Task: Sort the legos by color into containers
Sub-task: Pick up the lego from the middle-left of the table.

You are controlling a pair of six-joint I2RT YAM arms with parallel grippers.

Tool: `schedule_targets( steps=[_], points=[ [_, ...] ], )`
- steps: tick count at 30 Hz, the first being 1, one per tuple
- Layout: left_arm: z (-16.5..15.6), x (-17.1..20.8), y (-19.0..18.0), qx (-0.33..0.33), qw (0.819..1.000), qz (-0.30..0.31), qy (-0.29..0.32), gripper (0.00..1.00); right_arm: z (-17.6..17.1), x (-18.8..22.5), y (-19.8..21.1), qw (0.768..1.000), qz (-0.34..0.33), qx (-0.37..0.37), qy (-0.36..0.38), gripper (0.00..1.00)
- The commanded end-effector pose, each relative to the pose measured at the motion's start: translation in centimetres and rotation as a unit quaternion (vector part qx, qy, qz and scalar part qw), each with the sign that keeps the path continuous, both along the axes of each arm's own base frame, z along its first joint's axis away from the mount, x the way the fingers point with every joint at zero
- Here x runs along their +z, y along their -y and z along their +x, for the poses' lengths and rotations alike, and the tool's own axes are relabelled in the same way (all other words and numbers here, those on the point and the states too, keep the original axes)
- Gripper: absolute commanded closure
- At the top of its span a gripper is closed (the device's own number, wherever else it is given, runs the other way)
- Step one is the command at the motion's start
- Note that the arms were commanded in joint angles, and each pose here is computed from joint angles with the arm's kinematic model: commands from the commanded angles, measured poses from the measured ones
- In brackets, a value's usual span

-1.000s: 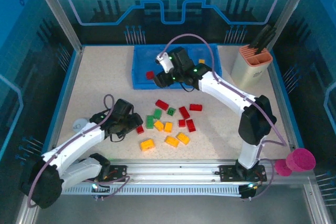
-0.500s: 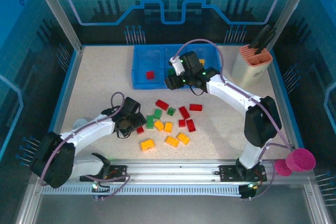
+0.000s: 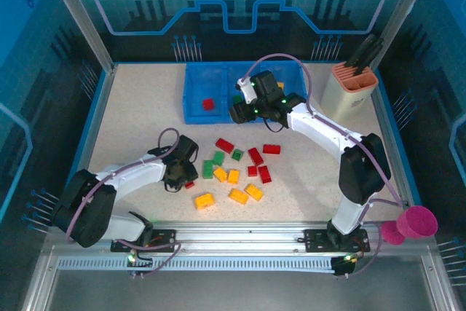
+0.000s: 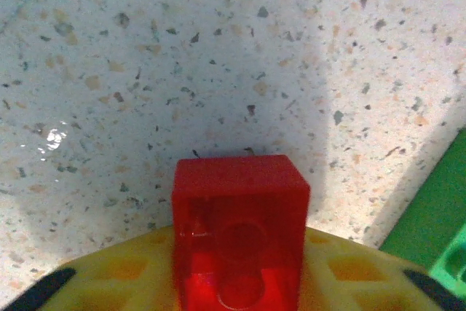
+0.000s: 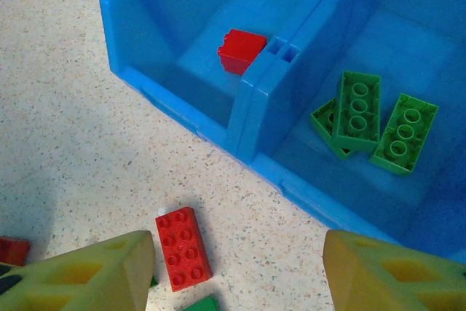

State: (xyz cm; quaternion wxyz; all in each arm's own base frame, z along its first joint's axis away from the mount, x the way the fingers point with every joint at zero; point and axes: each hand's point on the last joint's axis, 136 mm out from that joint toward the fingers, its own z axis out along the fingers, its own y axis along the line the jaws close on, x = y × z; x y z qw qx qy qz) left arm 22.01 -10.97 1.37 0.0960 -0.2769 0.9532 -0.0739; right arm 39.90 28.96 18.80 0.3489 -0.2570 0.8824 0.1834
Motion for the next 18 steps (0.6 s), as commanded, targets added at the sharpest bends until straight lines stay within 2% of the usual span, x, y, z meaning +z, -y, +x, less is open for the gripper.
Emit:
schedule_targets(
  steps=[1, 6, 10, 14, 18],
  points=[
    [0.0, -0.7, 1.2, -0.020, 1.000, -0.018, -0.005, 0.69, -0.1, -0.7, 0.9, 1.000, -0.009, -0.007, -0.011, 0.36],
    [2.5, 3.0, 1.5, -0.055, 0.998, 0.004, 0.035, 0.73, -1.0, -1.8, 2.9, 0.999, -0.029, -0.019, -0.031, 0.35],
    [6.7, 9.1, 2.3, -0.098, 0.989, 0.024, 0.105, 0.74, -2.6, -3.7, 5.5, 0.996, -0.042, -0.045, -0.068, 0.35],
    [11.0, 14.0, 3.5, -0.131, 0.977, 0.019, 0.167, 0.76, -4.2, -5.5, 7.6, 0.992, -0.059, -0.063, -0.088, 0.35],
    [14.8, 16.1, 3.7, -0.142, 0.970, 0.015, 0.199, 0.76, -5.4, -6.6, 8.3, 0.991, -0.068, -0.047, -0.101, 0.34]
  ],
)
